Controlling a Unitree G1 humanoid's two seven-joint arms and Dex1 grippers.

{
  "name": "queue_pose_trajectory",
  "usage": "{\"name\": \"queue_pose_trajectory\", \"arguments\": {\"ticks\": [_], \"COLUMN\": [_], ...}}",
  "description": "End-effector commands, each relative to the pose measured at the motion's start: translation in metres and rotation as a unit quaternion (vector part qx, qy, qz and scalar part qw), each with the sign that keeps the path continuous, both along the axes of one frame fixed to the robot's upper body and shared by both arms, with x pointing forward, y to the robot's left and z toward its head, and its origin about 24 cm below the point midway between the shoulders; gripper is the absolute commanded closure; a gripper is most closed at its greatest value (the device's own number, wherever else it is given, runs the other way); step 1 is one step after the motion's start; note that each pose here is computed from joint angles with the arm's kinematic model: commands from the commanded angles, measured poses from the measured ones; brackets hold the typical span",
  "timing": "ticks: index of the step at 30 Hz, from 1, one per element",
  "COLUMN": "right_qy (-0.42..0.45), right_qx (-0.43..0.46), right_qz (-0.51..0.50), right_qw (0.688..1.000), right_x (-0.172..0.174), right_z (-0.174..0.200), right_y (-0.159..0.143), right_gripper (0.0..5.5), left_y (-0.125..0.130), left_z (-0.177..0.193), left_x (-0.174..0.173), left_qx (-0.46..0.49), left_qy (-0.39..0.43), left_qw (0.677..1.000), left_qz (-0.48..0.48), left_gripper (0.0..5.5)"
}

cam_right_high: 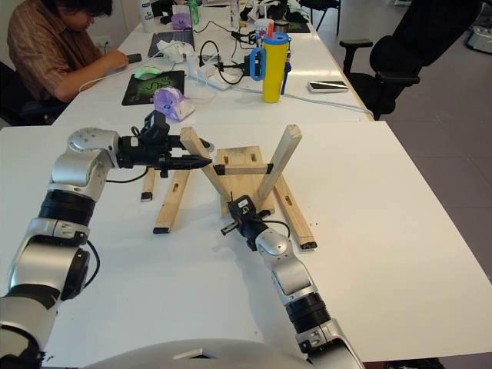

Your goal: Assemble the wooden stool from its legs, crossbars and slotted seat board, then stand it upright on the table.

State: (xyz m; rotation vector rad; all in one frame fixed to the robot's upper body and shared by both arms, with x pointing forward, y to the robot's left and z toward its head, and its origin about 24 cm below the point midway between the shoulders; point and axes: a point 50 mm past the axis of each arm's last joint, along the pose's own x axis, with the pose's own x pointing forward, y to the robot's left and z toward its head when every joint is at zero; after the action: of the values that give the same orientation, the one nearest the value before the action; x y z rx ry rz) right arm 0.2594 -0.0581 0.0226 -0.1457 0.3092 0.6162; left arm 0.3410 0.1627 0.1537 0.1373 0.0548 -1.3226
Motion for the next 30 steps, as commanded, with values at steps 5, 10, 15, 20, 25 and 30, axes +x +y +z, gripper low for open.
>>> {"name": "queue_pose_trajectory", "arguments": {"ticks": [5, 10, 15, 20, 25, 30], "right_qy": [0.116, -0.047, -0.068, -0.05, -0.038, -0.004], "right_qx": [-0.029, 0.124, 0.12, 0.121, 0.112, 0.06], "right_qz": [-0.004, -0.057, -0.107, -0.089, -0.076, -0.075], "right_qw": [0.993, 0.99, 0.985, 0.987, 0.99, 0.995], "right_x": [-0.019, -0.005, 0.007, 0.005, 0.003, 0.003], "right_z": [-0.038, 0.02, 0.021, 0.017, 0.018, 0.002], "right_y": [-0.01, -0.024, -0.035, -0.021, -0.015, -0.011], "right_gripper": [5.49, 5.49, 5.49, 5.49, 5.49, 5.49], "left_y": [-0.016, -0.005, 0.002, 0.015, 0.019, 0.017], "left_z": [-0.066, -0.05, -0.031, -0.012, 0.019, 0.01], "left_x": [-0.023, -0.019, -0.012, -0.003, 0.005, 0.006], "left_qx": [-0.011, 0.018, 0.037, 0.079, 0.096, 0.104], "left_qy": [0.09, 0.064, 0.048, 0.036, 0.018, 0.013], "left_qw": [0.995, 0.997, 0.998, 0.996, 0.995, 0.994], "left_qz": [0.048, 0.048, 0.03, 0.006, -0.022, -0.025], "left_gripper": [3.44, 3.44, 3.44, 3.44, 3.44, 3.44]}}
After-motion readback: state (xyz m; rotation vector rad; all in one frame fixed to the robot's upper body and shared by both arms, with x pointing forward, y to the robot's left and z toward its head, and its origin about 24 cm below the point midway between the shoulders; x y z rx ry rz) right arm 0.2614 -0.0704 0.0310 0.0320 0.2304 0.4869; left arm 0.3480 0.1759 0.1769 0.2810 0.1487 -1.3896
